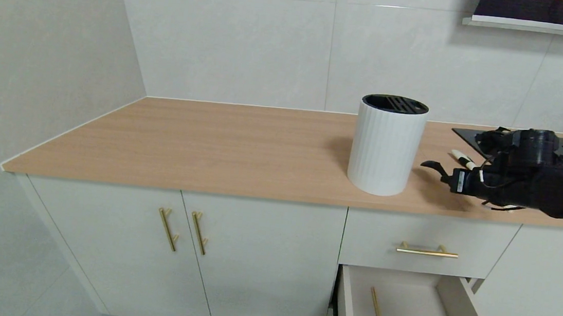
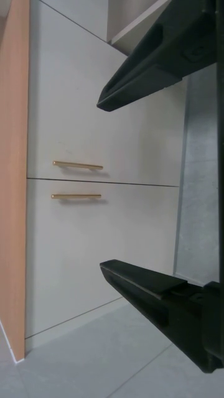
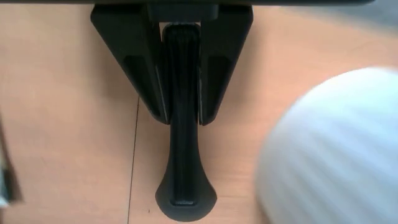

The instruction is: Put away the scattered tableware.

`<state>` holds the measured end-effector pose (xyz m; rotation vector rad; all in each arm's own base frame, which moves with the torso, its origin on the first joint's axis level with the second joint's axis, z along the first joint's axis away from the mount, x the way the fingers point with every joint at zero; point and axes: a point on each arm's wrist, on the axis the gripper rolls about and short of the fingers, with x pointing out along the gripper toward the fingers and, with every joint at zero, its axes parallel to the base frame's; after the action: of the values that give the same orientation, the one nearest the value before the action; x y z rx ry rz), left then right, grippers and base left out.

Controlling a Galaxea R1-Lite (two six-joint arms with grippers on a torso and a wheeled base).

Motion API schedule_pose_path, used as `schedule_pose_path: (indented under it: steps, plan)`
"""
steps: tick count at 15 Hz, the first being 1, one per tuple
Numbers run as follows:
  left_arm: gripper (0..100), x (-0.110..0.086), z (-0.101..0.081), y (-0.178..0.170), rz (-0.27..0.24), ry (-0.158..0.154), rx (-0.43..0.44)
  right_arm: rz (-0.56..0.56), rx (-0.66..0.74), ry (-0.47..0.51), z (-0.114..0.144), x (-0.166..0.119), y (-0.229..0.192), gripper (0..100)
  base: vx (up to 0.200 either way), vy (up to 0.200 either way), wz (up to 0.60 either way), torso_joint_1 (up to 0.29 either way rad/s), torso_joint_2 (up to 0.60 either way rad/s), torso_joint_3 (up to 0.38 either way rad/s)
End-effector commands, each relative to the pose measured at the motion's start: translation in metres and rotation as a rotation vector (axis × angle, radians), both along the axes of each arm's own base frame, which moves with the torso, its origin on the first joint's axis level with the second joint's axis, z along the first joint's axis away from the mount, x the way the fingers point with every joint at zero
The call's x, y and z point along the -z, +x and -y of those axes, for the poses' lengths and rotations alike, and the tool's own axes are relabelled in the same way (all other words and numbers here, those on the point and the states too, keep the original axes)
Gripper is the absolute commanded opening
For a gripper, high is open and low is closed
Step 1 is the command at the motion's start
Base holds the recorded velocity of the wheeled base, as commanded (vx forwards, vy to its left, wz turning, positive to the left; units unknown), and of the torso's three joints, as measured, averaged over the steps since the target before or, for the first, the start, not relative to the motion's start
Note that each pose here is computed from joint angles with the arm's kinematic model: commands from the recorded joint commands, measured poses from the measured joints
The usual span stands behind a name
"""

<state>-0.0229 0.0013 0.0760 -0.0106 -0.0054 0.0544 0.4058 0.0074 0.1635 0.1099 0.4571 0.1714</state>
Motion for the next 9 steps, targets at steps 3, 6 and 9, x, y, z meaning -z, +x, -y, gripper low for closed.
schedule_pose_path:
  steps: [3, 6, 9]
  plan:
    - [100, 0.0, 0.0, 0.0, 0.0, 0.0, -0.001, -0.005, -0.055, 0.07, -0.007, -0.051, -0.116, 0, 0.0, 0.0, 0.0, 0.0, 0.0, 0.0]
    - [100, 0.0, 0.0, 0.0, 0.0, 0.0, -0.001, -0.007, -0.078, 0.06, -0.006, -0.047, -0.165, 0, 0.0, 0.0, 0.0, 0.0, 0.0, 0.0]
    - [100, 0.0, 0.0, 0.0, 0.0, 0.0, -0.001, -0.069, -0.1, 0.039, -0.006, -0.026, -0.181, 0, 0.0, 0.0, 0.0, 0.0, 0.0, 0.0]
